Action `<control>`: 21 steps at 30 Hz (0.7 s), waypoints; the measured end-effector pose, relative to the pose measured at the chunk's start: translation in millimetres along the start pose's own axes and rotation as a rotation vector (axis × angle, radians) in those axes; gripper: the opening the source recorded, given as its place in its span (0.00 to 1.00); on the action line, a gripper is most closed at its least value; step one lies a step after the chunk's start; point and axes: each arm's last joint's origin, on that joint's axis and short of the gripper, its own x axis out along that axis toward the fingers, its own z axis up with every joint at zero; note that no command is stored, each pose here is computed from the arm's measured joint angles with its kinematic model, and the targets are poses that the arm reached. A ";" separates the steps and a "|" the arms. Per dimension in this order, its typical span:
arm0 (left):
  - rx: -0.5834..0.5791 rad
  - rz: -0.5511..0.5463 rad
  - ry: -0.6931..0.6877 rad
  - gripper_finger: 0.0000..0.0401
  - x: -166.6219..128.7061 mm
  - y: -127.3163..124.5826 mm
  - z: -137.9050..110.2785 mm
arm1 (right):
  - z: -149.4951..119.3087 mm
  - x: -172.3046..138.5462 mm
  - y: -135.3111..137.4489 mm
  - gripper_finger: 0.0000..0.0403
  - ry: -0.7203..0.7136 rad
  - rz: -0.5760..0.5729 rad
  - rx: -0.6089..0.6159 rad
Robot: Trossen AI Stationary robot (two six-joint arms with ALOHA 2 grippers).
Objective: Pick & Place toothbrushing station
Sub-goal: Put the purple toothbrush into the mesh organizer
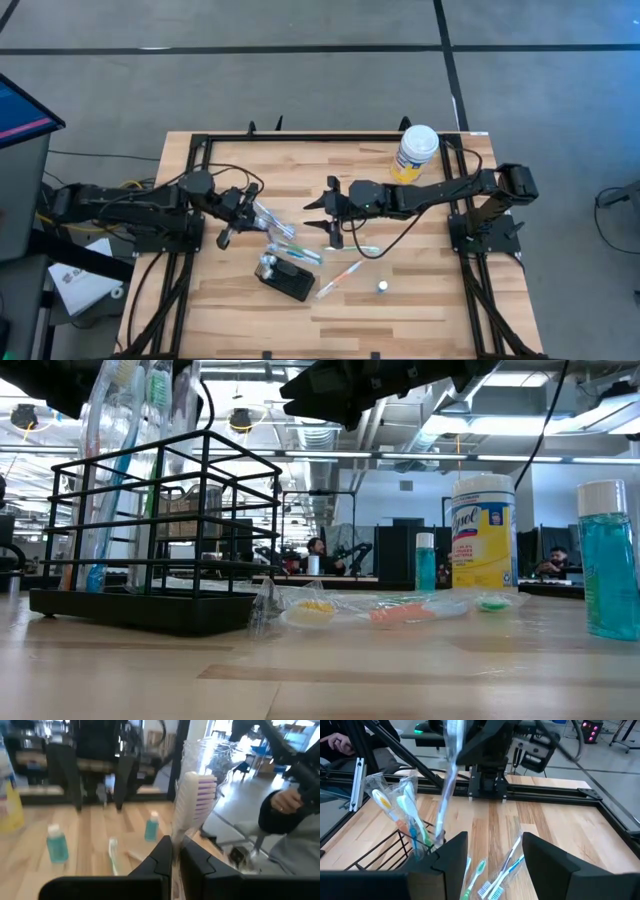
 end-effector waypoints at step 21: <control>-0.035 -0.019 0.047 0.01 -4.9 -6.4 -3.6 | 0.1 0.0 0.0 0.45 -0.001 0.000 0.000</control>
